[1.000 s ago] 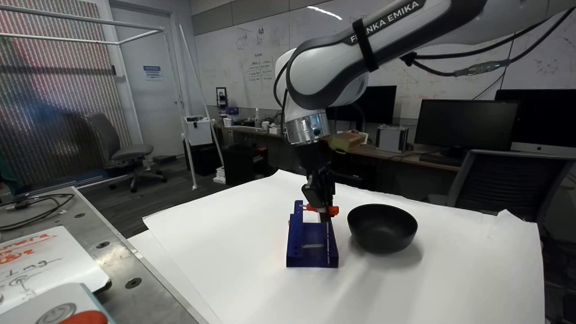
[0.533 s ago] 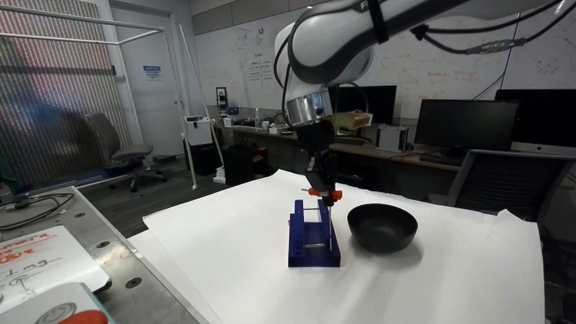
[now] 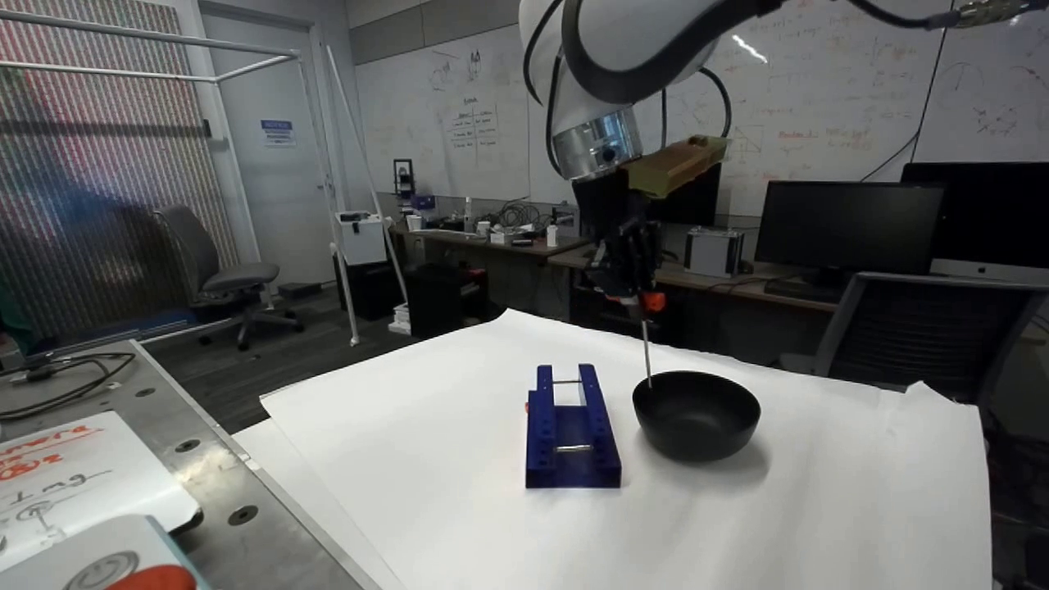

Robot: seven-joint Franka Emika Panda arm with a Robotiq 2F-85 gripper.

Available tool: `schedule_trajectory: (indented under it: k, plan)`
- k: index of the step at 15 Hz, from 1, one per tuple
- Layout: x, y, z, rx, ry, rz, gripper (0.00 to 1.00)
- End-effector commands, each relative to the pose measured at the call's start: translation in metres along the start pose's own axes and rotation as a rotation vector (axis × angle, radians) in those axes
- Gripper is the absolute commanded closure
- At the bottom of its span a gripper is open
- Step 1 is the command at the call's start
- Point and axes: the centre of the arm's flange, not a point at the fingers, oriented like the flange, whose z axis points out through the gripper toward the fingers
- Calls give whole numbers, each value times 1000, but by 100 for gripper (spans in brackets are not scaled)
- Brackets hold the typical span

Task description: Put the orange object in the bowl

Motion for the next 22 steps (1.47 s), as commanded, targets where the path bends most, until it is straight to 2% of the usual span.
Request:
schedule_trajectory:
  k: [1, 4, 8, 9, 10, 11, 13, 14, 18, 20, 22]
  plan:
    - [10, 9, 46, -122, -14, 163, 91]
    - [27, 17, 90, -193, -70, 287, 91]
    - [45, 14, 138, -210, -107, 370, 90]
    - [46, 12, 147, -213, -119, 382, 86]
    - [48, 12, 150, -221, -125, 395, 74]
    - [47, 13, 150, -217, -126, 403, 53]
    - [46, 11, 154, -204, -134, 413, 49]
    - [46, 12, 156, -193, -137, 414, 43]
    - [42, 14, 159, -131, -157, 401, 12]
    - [37, 17, 153, -75, -157, 380, 0]
    - [28, 21, 142, 5, -142, 339, 0]
